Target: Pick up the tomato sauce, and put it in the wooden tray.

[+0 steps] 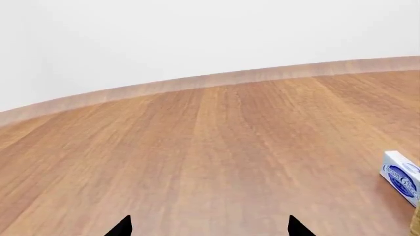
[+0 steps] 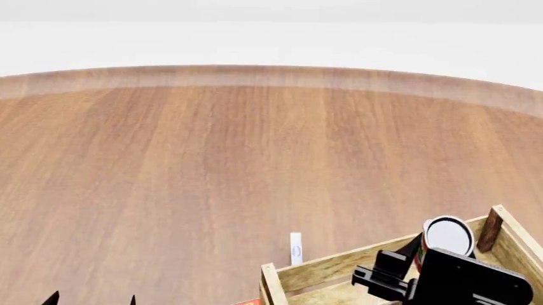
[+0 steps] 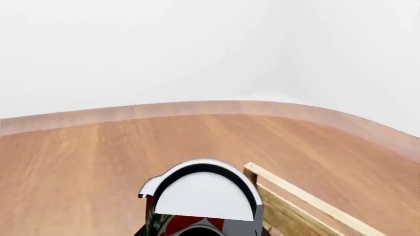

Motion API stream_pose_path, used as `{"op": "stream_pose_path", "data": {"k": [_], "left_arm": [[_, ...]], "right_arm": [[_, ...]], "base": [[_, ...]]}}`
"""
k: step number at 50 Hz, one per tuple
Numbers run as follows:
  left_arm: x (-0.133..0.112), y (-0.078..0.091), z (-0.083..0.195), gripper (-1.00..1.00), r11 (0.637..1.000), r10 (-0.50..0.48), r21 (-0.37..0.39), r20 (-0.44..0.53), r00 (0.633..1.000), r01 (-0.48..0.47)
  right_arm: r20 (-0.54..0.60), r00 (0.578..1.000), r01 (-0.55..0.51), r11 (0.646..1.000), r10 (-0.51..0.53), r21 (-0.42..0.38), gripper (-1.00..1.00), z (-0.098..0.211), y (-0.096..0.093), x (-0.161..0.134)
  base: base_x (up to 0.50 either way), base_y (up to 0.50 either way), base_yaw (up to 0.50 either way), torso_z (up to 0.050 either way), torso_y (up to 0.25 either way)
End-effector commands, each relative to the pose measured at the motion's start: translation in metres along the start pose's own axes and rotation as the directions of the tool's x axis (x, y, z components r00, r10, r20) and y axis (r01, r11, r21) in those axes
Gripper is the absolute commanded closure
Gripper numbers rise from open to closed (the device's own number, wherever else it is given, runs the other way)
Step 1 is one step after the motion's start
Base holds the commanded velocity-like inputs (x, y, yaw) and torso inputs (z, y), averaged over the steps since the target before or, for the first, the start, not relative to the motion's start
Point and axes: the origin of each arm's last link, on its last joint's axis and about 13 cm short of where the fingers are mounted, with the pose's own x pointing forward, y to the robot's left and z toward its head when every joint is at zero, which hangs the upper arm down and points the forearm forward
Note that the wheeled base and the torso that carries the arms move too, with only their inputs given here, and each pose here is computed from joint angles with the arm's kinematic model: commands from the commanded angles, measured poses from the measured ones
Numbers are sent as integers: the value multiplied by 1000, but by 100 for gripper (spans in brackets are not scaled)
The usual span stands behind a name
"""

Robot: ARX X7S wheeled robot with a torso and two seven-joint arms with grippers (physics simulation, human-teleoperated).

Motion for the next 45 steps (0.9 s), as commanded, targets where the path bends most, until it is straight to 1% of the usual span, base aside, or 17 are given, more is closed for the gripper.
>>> {"op": "stream_pose_path", "data": {"k": [1,13,21,23,27,28,38,45], "left_arm": [[-1,0,1,-100,999,-17,-47,39,999,19],[-1,0,1,-100,999,-14,-51,38,999,16],[-1,0,2,-100,998,-13,-53,38,999,15],[-1,0,2,-100,998,-13,-53,38,999,15],[-1,0,2,-100,999,-13,-52,37,999,15],[-1,0,2,-100,999,-13,-51,38,999,15],[-1,0,1,-100,999,-14,-50,38,999,16],[-1,0,1,-100,999,-14,-48,38,999,16]], "right_arm": [[-38,999,25,999,-26,-41,100,-13,1,18],[-76,996,42,997,-46,-58,100,-25,0,24],[-83,995,43,997,-48,-61,100,-27,1,26],[-86,995,44,996,-51,-73,100,-28,1,26],[-110,993,34,997,-41,-70,100,-29,1,25],[-134,991,21,998,-29,-62,100,-30,1,25],[-156,987,22,995,-37,-95,100,-41,0,27],[-164,986,25,995,-41,-95,100,-43,-1,28]], "base": [[0,0,0,0,0],[0,0,0,0,0],[0,0,0,0,0],[0,0,0,0,0],[0,0,0,0,0],[0,0,0,0,0],[0,0,0,0,0],[0,0,0,0,1]]}}
